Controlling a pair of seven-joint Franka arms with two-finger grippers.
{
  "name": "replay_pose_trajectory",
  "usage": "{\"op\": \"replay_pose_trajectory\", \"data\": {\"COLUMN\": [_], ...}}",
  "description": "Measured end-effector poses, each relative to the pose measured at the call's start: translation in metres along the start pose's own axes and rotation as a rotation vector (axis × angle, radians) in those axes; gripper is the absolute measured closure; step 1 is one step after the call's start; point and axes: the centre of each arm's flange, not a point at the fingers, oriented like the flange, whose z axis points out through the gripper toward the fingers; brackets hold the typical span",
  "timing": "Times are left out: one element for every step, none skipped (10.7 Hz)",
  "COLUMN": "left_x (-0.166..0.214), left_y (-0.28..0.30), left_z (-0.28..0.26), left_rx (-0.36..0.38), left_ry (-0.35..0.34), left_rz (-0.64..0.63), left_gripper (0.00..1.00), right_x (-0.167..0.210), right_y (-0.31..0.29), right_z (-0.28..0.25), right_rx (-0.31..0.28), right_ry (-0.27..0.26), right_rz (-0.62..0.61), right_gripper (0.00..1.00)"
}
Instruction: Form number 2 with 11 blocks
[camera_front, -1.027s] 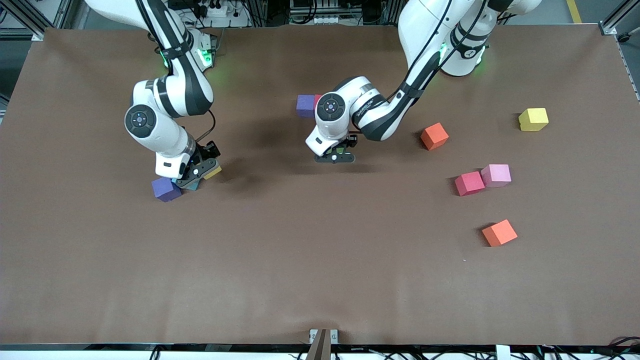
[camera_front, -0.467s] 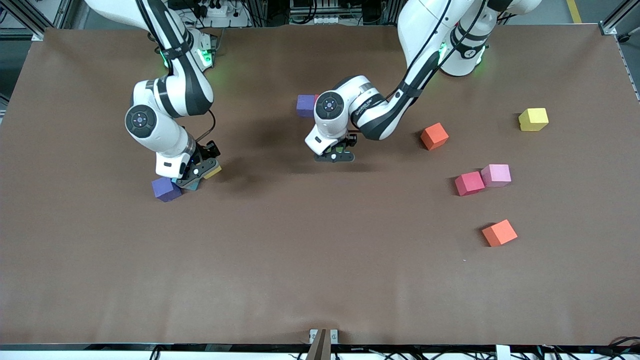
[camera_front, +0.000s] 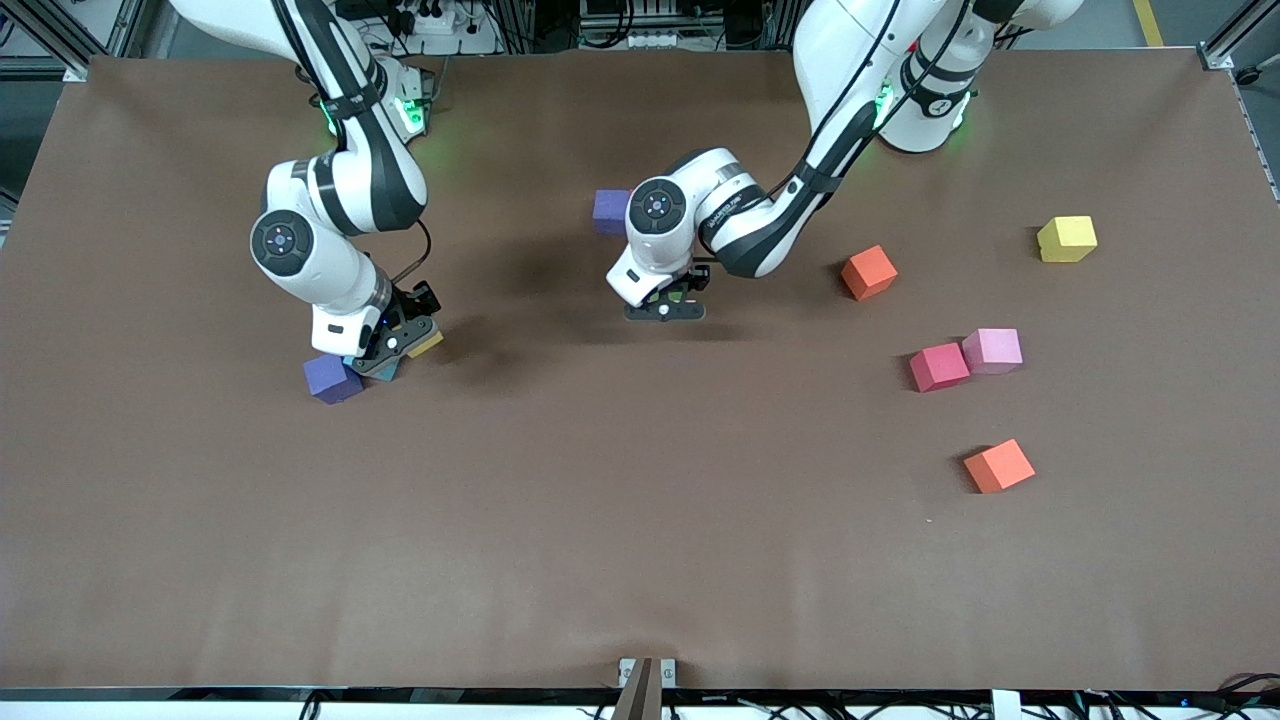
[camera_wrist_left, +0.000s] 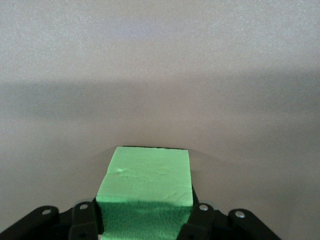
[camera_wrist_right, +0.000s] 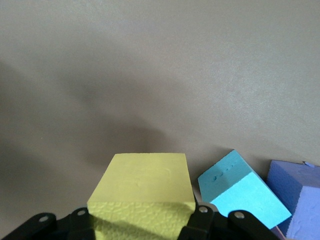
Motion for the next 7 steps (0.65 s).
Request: {"op": "replay_pose_trajectory", "data": {"left_x": [-0.0002, -0.0003, -0.0003, -0.0002, -0.0001, 0.0002, 0.0009], "left_y": [-0.0001, -0.0002, -0.0002, -0.0008, -0.0023, -0.0038, -0.0048], "left_z": [0.0003, 0.0004, 0.0004, 0.0010, 0.0024, 0.0036, 0.0041], "left_rx": [0.000, 0.001, 0.001, 0.002, 0.004, 0.006, 0.006], "left_ry": [0.000, -0.001, -0.001, -0.002, -0.004, -0.006, -0.007], "left_rz": [0.000, 0.000, 0.000, -0.002, -0.004, -0.006, -0.008], "left_gripper": [0.43, 0.43, 0.43, 0.32, 0.19, 0.10, 0.00], "right_x": [-0.0005, -0.0008, -0.0014, -0.0022, -0.0030, -0.0031, -0.0023], "right_y": [0.0000, 0.0000, -0.0001, -0.0002, -0.0002, -0.0006, -0.0036], "right_z": [0.0007, 0.0011, 0.0019, 0.0030, 0.0043, 0.0049, 0.0052], "right_rx": [0.000, 0.001, 0.001, 0.002, 0.002, 0.002, 0.002], "right_ry": [-0.002, -0.003, -0.004, -0.007, -0.010, -0.011, -0.012], "right_rz": [0.000, 0.000, 0.001, 0.001, 0.002, 0.003, 0.011], "right_gripper": [0.42, 0.42, 0.42, 0.42, 0.42, 0.42, 0.42]}}
